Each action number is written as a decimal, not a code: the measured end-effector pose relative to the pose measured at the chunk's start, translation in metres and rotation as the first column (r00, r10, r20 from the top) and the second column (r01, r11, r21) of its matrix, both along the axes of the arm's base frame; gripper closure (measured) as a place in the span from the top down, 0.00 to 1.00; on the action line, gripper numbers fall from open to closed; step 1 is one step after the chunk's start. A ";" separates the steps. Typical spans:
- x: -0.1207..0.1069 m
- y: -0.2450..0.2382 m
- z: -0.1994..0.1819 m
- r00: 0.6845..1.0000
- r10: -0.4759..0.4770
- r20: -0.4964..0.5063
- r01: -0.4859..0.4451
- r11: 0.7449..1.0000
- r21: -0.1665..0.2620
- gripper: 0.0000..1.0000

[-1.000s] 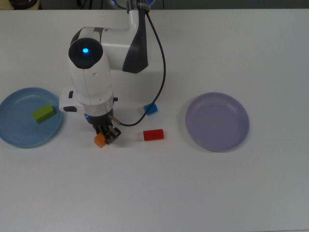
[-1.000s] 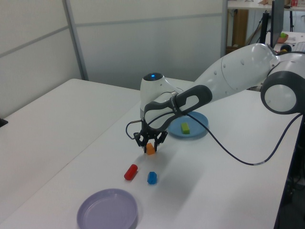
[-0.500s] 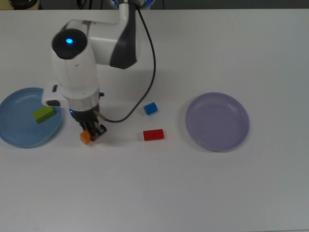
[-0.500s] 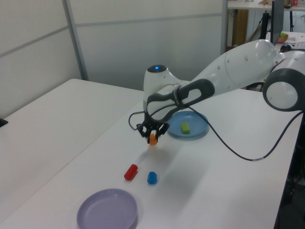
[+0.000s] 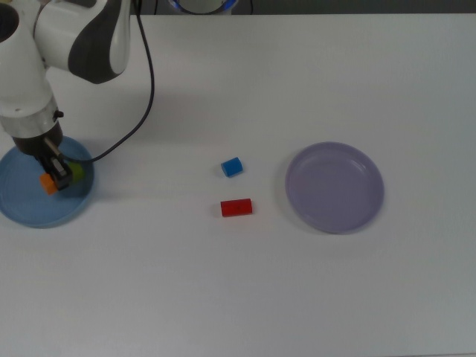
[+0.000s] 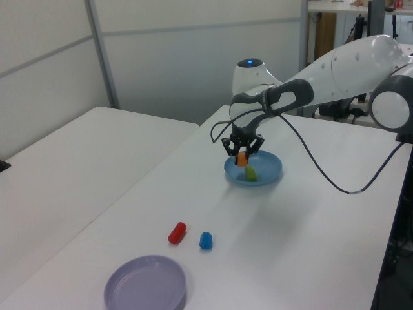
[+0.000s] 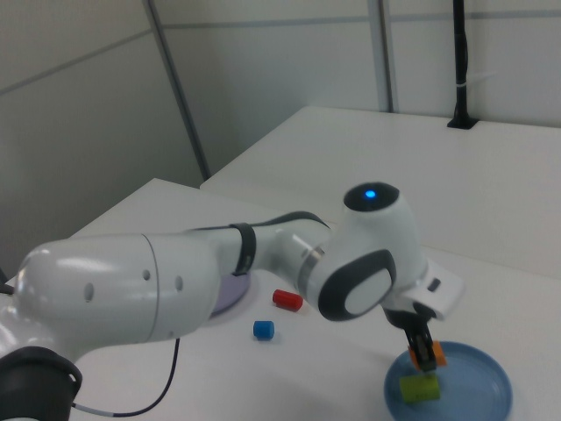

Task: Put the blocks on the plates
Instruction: 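Carry the orange block onto the light blue plate and release, then move the gripper down to the red block and grasp it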

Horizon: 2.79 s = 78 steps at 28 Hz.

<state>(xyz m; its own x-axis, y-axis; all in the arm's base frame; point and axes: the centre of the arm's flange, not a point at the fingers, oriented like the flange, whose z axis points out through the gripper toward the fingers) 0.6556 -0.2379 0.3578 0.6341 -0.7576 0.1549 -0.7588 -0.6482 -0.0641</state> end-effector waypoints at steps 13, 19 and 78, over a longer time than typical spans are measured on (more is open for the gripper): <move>-0.001 -0.018 -0.012 1.000 -0.024 0.015 0.024 1.000 0.003 0.57; 0.002 -0.018 -0.001 0.999 -0.023 0.034 0.023 1.000 -0.003 0.82; 0.047 0.332 -0.043 0.622 0.782 -0.039 -0.783 0.622 -0.017 1.00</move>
